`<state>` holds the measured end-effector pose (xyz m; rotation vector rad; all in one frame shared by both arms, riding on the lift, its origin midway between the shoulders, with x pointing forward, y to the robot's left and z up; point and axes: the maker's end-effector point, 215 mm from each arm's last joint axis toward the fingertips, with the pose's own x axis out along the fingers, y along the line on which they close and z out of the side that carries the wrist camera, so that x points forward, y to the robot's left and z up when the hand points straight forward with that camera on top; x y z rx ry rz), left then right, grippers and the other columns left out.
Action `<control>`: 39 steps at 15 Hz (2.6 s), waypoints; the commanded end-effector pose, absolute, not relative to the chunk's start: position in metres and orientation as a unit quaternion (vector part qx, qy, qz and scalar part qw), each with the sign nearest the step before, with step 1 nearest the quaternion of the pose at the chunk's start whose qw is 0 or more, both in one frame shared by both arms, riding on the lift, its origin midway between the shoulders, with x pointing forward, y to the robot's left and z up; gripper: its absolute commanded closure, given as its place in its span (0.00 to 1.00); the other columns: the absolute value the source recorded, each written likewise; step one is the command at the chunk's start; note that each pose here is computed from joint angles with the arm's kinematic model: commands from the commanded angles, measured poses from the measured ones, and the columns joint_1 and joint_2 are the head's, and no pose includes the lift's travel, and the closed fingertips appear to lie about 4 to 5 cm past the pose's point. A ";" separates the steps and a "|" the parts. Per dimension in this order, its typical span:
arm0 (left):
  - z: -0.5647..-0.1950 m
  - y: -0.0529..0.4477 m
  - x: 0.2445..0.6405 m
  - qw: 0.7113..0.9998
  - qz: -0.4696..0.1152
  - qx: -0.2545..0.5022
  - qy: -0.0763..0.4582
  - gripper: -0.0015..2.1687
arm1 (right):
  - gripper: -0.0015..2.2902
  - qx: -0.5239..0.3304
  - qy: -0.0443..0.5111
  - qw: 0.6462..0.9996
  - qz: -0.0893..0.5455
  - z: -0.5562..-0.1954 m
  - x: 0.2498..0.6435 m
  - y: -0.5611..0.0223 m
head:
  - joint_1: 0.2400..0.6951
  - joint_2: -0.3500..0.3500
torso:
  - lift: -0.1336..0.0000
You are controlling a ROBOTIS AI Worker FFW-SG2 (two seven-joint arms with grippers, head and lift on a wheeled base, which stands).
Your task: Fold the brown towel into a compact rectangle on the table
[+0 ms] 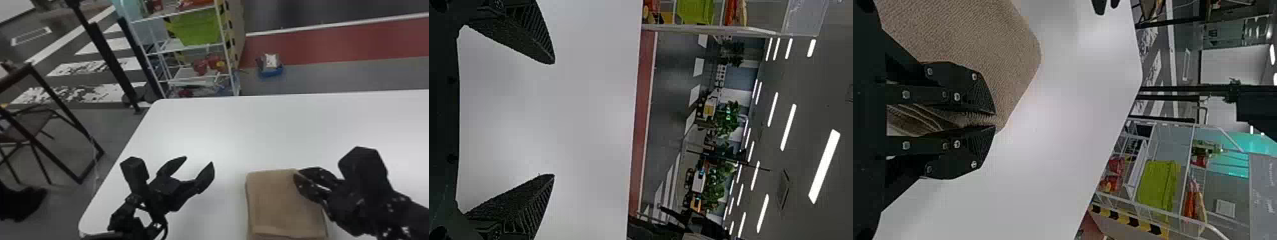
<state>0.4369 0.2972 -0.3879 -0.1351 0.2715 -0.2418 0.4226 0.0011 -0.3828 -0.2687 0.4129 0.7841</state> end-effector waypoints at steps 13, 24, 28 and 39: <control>-0.375 0.295 0.438 0.983 -0.124 -0.075 0.109 0.03 | 0.08 -0.111 0.202 0.931 0.284 -0.384 0.441 -0.064 | 1.00 0.98 | 0.00; -0.357 0.296 0.420 0.997 -0.071 -0.032 0.016 0.03 | 0.07 -0.043 0.012 0.985 0.167 -0.341 0.450 -0.118 | 1.00 0.86 | 0.00; -0.380 0.307 0.414 0.997 -0.050 -0.028 0.051 0.03 | 0.07 -0.050 -0.007 0.987 0.154 -0.339 0.436 -0.152 | 1.00 0.82 | 0.00; -0.385 0.366 0.408 0.998 0.016 -0.011 0.062 0.03 | 0.07 -0.039 0.011 0.990 0.137 -0.347 0.436 -0.175 | 1.00 0.86 | 0.00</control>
